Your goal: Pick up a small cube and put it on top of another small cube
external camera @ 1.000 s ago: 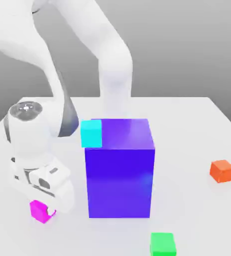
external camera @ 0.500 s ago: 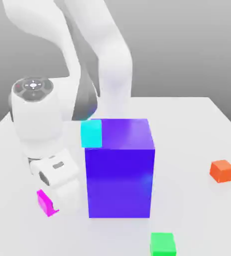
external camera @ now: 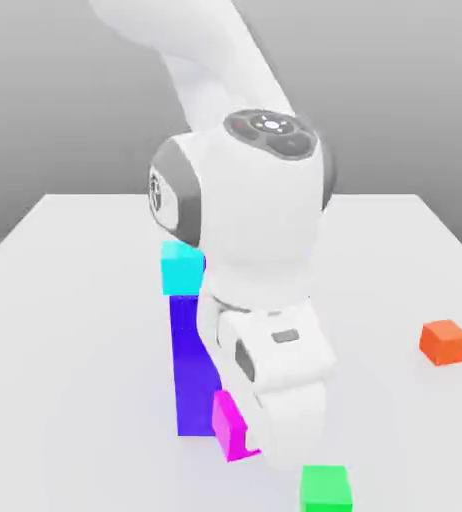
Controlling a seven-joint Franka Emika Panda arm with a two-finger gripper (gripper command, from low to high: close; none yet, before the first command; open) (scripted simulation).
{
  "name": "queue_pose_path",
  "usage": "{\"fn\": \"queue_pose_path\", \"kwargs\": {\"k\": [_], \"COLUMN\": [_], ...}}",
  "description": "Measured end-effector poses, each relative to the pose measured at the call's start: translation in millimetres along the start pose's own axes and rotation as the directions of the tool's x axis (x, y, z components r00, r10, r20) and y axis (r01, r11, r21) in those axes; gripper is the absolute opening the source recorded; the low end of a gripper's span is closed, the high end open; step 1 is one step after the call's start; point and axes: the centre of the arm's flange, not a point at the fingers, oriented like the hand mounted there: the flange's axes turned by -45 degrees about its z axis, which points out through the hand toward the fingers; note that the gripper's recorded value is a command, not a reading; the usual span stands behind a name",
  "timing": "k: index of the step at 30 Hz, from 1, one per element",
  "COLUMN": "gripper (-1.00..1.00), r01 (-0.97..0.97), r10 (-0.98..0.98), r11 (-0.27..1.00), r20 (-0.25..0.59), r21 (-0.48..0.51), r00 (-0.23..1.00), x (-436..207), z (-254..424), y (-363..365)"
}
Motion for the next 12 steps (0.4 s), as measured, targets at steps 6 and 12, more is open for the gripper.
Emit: {"fn": "queue_pose_path", "kwargs": {"k": [6, 12], "gripper": [-1.0, 1.0], "r01": [0.019, 0.022], "r10": [-0.019, -0.022], "r11": [1.0, 1.0], "r20": [-0.035, -0.035], "r21": [-0.017, -0.014], "r00": [0.999, 0.999], "x": [46.2, 49.3], "z": [42.7, 74.7], "y": [3.4, 2.5]}}
